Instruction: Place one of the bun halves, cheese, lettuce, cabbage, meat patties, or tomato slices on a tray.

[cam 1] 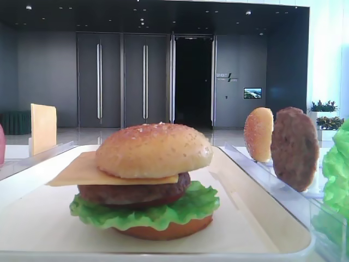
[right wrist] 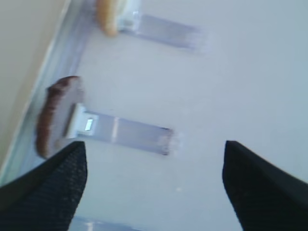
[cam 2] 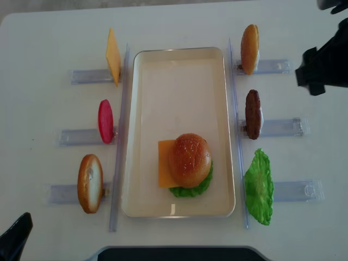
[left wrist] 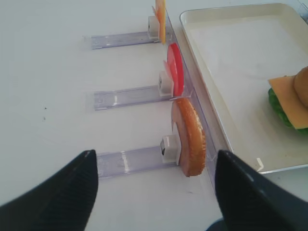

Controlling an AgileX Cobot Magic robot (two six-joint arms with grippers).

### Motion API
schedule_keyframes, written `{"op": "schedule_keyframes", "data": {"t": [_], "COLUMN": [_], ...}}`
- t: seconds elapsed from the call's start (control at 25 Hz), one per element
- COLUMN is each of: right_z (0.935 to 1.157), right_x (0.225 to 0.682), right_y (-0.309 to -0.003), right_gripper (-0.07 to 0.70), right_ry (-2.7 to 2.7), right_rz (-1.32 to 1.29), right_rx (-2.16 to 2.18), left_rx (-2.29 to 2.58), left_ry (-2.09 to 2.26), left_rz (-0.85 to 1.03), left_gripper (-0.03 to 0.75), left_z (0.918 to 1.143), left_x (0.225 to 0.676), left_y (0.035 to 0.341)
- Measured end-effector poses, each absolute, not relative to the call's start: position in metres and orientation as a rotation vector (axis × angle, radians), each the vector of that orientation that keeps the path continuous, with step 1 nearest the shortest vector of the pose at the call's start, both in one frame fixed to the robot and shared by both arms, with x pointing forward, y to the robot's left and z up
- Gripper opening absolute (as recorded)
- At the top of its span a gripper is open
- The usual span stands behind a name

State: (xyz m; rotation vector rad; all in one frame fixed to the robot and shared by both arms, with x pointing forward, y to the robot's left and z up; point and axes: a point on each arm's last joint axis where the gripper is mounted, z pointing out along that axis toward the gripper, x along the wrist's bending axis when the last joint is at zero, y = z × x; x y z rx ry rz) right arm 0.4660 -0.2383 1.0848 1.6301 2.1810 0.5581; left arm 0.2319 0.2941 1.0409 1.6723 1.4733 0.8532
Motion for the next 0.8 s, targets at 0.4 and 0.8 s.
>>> {"op": "schedule_keyframes", "data": {"t": [0.4,0.8], "right_z": [1.104,1.165], "right_x": [0.455,0.371], "right_y": [-0.283,-0.311], "right_gripper": [0.576,0.576], "right_ry": [1.935,1.544], "right_rz": [0.52,0.746], "right_rx": [1.755,1.694], "left_rx": [1.672,1.672], "left_ry": [1.473,1.473], "left_rz": [0.853,0.853], "left_gripper": [0.576,0.576], "left_z": [1.041,1.041], "left_x": [0.232,0.232], "left_y": [0.294,0.294]}}
